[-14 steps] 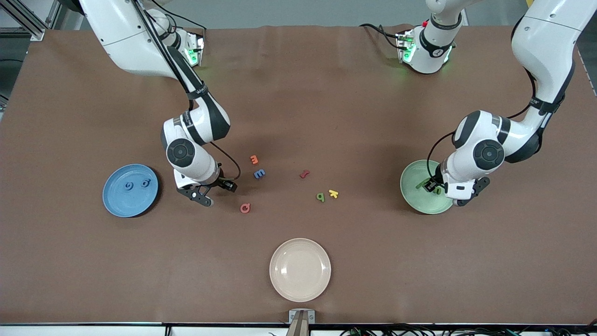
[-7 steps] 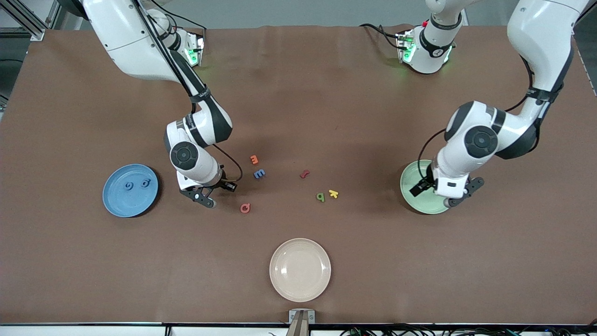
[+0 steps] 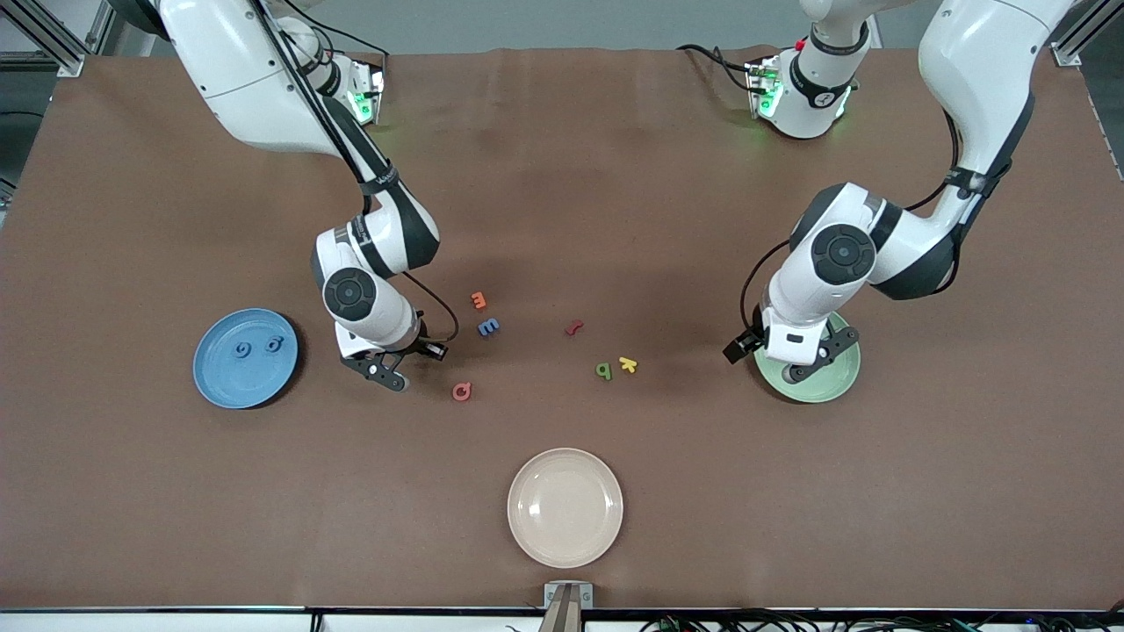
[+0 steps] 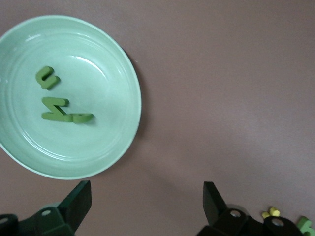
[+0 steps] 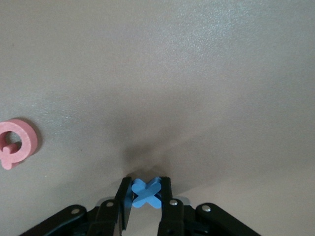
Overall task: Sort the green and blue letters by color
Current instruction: 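Grasp the blue x with the right gripper while the left gripper returns, then carry the blue x to the blue plate while the left gripper carries green d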
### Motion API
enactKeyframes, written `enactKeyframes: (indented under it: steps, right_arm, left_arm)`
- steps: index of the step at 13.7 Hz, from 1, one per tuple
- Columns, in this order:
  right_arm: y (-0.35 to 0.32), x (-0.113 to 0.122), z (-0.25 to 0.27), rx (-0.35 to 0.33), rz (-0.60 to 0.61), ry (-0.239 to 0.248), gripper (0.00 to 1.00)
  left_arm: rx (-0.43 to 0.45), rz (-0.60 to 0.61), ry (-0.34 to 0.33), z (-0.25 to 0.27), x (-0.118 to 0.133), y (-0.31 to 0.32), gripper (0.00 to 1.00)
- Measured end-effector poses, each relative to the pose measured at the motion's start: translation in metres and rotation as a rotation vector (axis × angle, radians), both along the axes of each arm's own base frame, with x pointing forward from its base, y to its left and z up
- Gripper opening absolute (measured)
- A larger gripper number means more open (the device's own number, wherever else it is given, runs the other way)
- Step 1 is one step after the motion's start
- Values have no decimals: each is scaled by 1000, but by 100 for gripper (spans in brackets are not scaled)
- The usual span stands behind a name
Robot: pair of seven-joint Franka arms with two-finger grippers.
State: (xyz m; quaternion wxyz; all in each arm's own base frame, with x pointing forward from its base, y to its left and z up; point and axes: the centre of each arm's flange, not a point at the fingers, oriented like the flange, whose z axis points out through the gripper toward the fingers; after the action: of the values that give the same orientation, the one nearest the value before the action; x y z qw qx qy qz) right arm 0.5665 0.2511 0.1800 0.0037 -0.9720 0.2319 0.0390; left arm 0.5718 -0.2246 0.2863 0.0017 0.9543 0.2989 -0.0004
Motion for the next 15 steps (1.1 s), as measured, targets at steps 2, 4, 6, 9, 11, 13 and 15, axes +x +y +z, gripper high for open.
enactKeyframes:
  steps: [2, 4, 6, 9, 11, 13, 15]
  right_arm:
    - [1, 0, 0, 0, 1, -1, 26]
    - [2, 0, 0, 0, 3, 0, 26]
    - [1, 0, 1, -1, 3, 2, 26]
    - [-5, 6, 16, -10, 23, 18, 26]
    - [-25, 12, 37, -11, 76, 21, 26]
    - [-65, 14, 56, -4, 148, 22, 26]
    - [-116, 10, 68, 7, 223, 24, 26]
  left_arm:
    - [-23, 50, -5, 1, 0, -30, 100]
    - [-59, 125, -5, 1, 2, -67, 96]
    - [-103, 217, 6, -3, 7, -103, 92]
    - [-112, 342, 20, -26, 13, -143, 83]
    - [-85, 416, 5, -47, 13, -172, 78]
    - [-67, 455, -16, -63, 10, -200, 75]
    - [-67, 464, -20, -72, 6, -218, 73]
